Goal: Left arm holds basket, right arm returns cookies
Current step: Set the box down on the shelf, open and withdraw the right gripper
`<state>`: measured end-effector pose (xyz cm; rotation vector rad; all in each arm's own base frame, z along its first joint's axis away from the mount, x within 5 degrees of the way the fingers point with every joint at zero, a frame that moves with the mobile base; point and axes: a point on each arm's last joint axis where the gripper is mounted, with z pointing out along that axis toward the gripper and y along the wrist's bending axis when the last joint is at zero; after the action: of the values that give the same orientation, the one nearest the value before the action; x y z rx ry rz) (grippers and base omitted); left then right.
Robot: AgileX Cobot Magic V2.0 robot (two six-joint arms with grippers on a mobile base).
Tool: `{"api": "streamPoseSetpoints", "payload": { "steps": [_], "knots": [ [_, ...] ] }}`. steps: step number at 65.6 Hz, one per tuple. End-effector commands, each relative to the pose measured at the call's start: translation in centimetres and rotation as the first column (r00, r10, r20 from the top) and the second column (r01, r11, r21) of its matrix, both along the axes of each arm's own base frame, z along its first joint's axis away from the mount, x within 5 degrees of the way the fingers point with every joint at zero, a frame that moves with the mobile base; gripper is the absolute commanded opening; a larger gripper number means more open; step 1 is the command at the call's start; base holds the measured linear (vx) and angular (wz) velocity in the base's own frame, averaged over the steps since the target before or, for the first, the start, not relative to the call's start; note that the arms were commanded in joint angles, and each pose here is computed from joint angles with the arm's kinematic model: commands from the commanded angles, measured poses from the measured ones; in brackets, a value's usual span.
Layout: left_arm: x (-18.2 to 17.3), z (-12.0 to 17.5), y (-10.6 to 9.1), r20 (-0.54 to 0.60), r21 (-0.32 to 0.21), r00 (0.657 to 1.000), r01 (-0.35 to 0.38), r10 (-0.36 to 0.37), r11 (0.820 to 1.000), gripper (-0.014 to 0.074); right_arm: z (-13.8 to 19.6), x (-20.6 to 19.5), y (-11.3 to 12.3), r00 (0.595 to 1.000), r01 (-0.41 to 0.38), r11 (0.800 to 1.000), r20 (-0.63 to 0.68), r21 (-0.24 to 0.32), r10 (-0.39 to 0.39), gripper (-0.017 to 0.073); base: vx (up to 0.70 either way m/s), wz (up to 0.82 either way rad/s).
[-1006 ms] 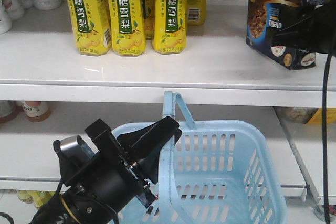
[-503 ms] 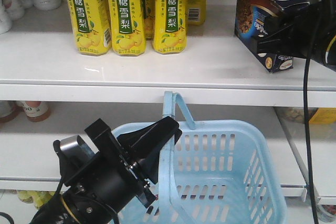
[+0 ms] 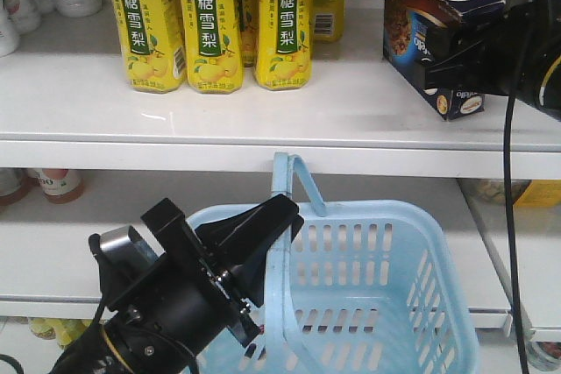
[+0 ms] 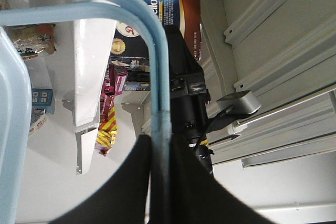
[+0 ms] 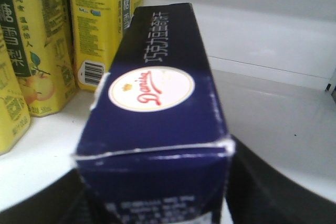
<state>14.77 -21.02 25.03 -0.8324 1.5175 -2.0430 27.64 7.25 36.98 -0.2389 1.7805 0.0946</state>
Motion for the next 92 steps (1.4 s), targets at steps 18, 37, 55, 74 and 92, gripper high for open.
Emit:
{"api": "streamPoseSetpoints", "payload": {
  "steps": [18, 37, 55, 74, 92],
  "knots": [
    [0.2, 3.7, 1.4, 0.176, -0.254, 0.976, -0.079, 0.126, 0.964, -0.0003, 3.1, -1.5, -0.3, 0.991, -0.033, 0.999, 0.130, 0.017, 0.031, 0.0472, 0.00, 0.00],
    [0.2, 3.7, 1.4, 0.176, -0.254, 0.976, -0.079, 0.126, 0.964, -0.0003, 5.3, -4.3, -1.4, 0.984, 0.007, 0.999, 0.180, 0.039, -0.014, 0.0472, 0.00, 0.00],
    [0.2, 3.7, 1.4, 0.176, -0.254, 0.976, -0.079, 0.126, 0.964, -0.0003, 8.0, -8.9, -3.4, 0.964, 0.071, 0.994, 0.252, 0.079, -0.088, 0.0417, 0.00, 0.00],
    [0.2, 3.7, 1.4, 0.176, -0.254, 0.976, -0.079, 0.126, 0.964, -0.0003, 9.5, -14.8, -6.2, 0.937, 0.191, 0.973, 0.272, 0.132, -0.221, 0.0127, 0.00, 0.00],
    [0.2, 3.7, 1.4, 0.176, -0.254, 0.976, -0.079, 0.126, 0.964, -0.0003, 9.6, -20.1, -8.8, 0.908, 0.308, 0.945, 0.263, 0.109, -0.326, -0.0010, 0.00, 0.00]
  ]
}}
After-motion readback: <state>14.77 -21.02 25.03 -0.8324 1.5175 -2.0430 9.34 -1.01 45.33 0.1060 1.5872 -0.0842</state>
